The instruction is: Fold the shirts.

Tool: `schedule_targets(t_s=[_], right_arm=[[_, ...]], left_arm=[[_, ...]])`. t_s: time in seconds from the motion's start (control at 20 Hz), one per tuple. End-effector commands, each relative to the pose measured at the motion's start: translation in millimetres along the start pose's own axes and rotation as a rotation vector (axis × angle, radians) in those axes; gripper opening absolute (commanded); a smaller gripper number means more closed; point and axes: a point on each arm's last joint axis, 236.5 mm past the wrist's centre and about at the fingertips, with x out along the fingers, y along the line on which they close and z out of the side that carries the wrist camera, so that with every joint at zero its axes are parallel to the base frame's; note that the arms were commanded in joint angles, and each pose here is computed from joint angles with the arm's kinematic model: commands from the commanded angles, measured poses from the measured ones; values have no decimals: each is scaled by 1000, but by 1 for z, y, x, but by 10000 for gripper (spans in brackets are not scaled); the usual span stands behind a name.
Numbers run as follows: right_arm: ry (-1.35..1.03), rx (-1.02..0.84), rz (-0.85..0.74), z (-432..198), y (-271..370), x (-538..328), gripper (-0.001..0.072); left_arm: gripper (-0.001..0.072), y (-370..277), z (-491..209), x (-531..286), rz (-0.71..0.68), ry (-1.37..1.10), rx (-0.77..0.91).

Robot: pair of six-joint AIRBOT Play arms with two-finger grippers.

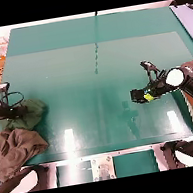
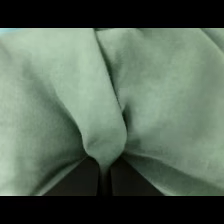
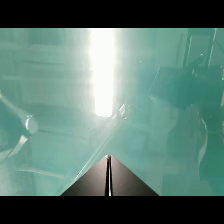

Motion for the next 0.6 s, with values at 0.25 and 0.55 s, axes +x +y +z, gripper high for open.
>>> schedule_targets(t_s=[0.25,0.55], right_arm=[[0,-1,0,0,0,0,20],[0,-1,0,0,0,0,20]], left_arm=[[21,-42,105,-144,-176,-286,51],[22,-202,133,-327,-579,-650,290]])
